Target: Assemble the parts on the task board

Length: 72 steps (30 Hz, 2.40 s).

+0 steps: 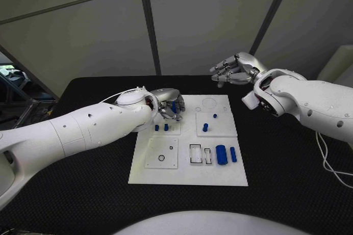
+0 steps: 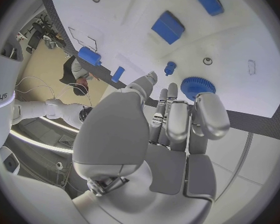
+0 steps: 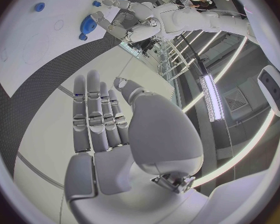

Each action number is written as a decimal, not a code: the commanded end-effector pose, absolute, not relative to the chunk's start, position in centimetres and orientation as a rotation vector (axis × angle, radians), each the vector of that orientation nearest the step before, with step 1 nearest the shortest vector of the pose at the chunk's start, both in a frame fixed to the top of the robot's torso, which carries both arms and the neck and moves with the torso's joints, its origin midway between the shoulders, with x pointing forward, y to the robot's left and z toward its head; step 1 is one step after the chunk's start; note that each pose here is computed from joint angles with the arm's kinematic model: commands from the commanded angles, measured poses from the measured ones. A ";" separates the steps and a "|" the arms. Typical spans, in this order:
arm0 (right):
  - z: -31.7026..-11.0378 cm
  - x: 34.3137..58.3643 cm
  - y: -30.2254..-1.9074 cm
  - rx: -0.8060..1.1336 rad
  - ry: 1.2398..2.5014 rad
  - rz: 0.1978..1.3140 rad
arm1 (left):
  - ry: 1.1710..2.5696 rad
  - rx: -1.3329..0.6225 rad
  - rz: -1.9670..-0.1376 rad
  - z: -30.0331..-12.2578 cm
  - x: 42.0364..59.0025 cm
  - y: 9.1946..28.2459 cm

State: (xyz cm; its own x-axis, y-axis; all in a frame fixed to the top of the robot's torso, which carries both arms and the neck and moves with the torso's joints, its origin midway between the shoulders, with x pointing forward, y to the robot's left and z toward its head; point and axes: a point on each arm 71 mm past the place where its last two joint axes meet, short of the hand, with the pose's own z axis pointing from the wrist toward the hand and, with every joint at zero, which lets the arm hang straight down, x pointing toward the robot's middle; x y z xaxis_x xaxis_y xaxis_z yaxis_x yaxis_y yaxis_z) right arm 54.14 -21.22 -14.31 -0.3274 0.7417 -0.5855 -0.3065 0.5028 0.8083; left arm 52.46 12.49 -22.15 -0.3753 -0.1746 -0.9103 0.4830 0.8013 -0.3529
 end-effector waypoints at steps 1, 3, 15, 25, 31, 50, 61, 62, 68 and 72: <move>-14.2 54.2 -21.1 0.385 1.566 1.116 | 1.883 0.273 -0.670 -22.6 52.4 12.5; -14.2 54.2 -21.1 0.385 1.566 1.116 | 1.892 0.274 -0.664 -22.7 52.4 12.6; -14.2 54.2 -21.0 0.382 1.564 1.120 | 1.912 0.270 -0.647 -23.1 52.5 12.7; -14.2 54.2 -20.8 0.379 1.565 1.125 | 1.919 0.267 -0.642 -23.3 52.5 12.5; -14.2 54.2 -20.8 0.378 1.565 1.126 | 1.929 0.261 -0.631 -23.5 52.6 12.6; -14.1 54.1 -20.8 0.379 1.565 1.126 | 1.887 0.258 -0.664 -23.4 52.4 12.4; -14.1 54.1 -21.0 0.380 1.563 1.124 | 1.818 0.215 -0.708 -21.5 52.1 13.3; -14.1 54.1 -21.0 0.380 1.563 1.124 | 1.814 0.211 -0.710 -21.2 52.1 13.5; -14.1 54.1 -21.1 0.382 1.562 1.121 | 1.810 0.202 -0.711 -20.3 51.8 14.5; -14.1 54.1 -21.2 0.383 1.562 1.119 | 1.821 0.198 -0.698 -20.1 51.6 15.3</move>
